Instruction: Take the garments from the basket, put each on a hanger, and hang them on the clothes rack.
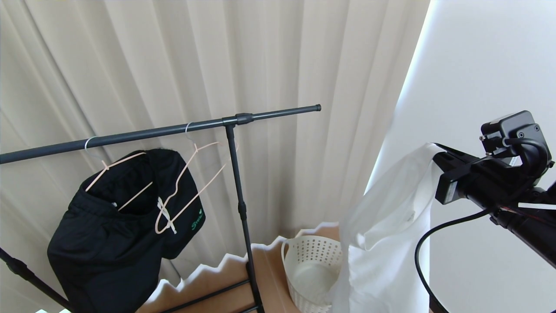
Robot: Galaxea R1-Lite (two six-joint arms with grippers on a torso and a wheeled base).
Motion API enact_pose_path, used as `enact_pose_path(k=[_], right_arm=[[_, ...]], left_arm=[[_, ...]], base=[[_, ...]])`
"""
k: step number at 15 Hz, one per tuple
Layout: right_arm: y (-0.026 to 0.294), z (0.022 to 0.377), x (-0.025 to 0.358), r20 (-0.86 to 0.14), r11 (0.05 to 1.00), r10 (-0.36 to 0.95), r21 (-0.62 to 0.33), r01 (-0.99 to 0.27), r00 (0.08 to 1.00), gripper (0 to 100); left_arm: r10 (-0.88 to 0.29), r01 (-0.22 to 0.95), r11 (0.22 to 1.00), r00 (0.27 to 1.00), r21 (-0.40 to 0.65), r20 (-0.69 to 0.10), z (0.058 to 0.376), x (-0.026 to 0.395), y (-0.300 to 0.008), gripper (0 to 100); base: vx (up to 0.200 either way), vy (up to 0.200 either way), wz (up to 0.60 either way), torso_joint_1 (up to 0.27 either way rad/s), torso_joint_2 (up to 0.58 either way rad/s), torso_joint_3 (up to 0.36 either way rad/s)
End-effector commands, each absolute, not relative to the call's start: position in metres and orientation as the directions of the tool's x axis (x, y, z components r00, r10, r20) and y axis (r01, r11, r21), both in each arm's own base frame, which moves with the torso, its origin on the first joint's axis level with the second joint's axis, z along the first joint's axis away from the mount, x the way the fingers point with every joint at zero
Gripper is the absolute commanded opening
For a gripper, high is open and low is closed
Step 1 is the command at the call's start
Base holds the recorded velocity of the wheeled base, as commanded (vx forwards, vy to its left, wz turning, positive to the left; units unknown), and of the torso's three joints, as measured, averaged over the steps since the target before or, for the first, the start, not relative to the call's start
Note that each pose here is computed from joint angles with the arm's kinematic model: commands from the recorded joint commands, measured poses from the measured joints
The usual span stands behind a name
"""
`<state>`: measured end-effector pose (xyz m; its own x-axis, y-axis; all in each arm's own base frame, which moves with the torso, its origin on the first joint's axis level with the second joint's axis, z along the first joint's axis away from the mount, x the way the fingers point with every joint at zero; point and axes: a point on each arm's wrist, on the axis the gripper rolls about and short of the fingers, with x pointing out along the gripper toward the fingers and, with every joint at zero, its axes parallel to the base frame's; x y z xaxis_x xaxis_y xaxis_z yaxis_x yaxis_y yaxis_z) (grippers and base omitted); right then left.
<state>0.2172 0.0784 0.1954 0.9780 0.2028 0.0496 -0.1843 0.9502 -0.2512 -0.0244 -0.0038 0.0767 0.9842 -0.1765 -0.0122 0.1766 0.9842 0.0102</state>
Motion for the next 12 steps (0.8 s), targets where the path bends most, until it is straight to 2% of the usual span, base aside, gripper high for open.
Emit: enact_pose_path(k=[1,10,12], right_arm=[[0.0785,0.1955,0.2172,0.05,0.95,0.204,-0.253,-0.185,0.978,0],[0.0796,0.1945,0.2163,0.047,0.949,0.208,-0.253,-0.19,0.977,0],[0.0795,0.1935,0.216,0.042,0.942,0.208,-0.278,-0.189,0.977,0]], left_arm=[[-0.177,0.177,0.984,0.984,0.01,-0.014,0.0767,-0.0243,-0.0038,100],[-0.177,0.177,0.984,0.984,0.013,-0.014,0.0767,-0.0243,-0.0038,100],[-0.175,0.176,0.984,0.984,0.013,-0.014,0.0767,-0.0243,-0.0037,100]], base=[[0.0,0.0,0.0,0.08,-0.16,-0.085],[0.0,0.0,0.0,0.08,-0.16,-0.083],[0.0,0.0,0.0,0.035,-0.07,-0.038]])
